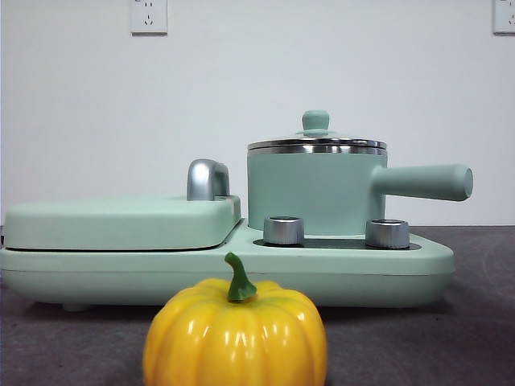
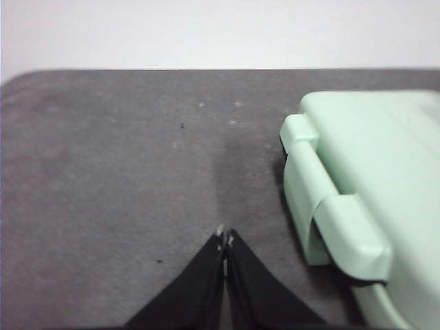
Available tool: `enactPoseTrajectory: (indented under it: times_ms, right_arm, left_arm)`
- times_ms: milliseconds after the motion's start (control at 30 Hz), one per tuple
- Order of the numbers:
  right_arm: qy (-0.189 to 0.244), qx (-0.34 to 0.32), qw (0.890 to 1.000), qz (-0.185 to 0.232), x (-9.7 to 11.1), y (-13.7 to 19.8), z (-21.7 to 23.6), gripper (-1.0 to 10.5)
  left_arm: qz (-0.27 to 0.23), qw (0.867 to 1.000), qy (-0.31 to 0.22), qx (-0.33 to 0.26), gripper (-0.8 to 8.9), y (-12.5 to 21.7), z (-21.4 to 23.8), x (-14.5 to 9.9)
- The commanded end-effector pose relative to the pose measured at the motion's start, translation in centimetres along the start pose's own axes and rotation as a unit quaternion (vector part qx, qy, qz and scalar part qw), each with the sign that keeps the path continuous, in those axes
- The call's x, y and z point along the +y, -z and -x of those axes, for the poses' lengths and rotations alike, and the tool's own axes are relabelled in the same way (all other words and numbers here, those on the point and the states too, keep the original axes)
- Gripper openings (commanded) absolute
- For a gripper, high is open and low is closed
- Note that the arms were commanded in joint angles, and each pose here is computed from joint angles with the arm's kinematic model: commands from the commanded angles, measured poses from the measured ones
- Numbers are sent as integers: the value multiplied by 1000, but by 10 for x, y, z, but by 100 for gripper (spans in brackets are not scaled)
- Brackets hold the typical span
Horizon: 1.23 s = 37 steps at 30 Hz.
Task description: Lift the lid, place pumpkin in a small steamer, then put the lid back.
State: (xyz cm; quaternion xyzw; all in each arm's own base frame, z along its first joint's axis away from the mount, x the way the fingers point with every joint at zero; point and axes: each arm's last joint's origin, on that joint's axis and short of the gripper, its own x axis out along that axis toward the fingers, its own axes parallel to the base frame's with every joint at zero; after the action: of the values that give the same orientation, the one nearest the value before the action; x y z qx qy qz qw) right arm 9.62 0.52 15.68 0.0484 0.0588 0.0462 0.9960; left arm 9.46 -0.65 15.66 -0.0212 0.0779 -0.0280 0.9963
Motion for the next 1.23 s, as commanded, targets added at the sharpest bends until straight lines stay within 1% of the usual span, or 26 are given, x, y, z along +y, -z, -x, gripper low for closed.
enactPoseTrajectory:
  times_ms: [33, 167, 233, 300, 433, 533, 600, 667, 733, 867, 1000, 1067, 1167, 1233]
  right_arm:
    - [-21, -9, 999, -32, 1, -1, 0, 7]
    - [-70, -24, 995, -67, 5, -6, 0, 7]
    - [-84, -28, 992, -90, 6, -9, 1, 7]
    - [-94, -32, 989, -110, 7, -15, 3, 7]
    - [-113, -41, 985, -121, 10, -31, 9, 8]
    - [-115, -32, 985, -124, 12, -43, 16, 8]
    - [-113, -19, 985, -129, 13, -53, 21, 8]
    - [-117, -6, 985, -130, 15, -65, 27, 7]
    - [-134, 2, 982, -130, 17, -76, 31, 8]
    - [-169, 32, 976, -132, 22, -98, 38, 7]
    - [-209, 73, 966, -135, 27, -118, 41, 8]
    - [-238, 90, 957, -136, 29, -128, 40, 8]
    - [-283, 117, 943, -133, 33, -138, 36, 8]
    - [-302, 131, 936, -128, 34, -142, 33, 8]
  left_arm:
    - [76, 997, 11, -1, 6, 4, -2, 0]
    - [74, 994, 73, -24, 6, -2, -1, -5]
    - [81, 993, 85, -29, 7, -5, 0, -6]
    - [99, 990, 92, -31, 7, -10, 1, -7]
    - [123, 986, 109, -26, 7, -20, 2, -10]
    - [137, 982, 127, -12, 7, -28, 2, -13]
    - [142, 979, 148, 4, 7, -35, 1, -15]
    - [146, 973, 178, 28, 7, -43, -1, -18]
    - [146, 965, 213, 50, 7, -50, -2, -22]
    - [145, 943, 285, 87, 7, -69, -9, -29]
    - [142, 924, 336, 111, 7, -95, -17, -38]
    - [142, 915, 355, 128, 7, -112, -22, -43]
    - [136, 909, 366, 146, 7, -133, -30, -50]
    - [135, 905, 372, 156, 7, -145, -35, -55]
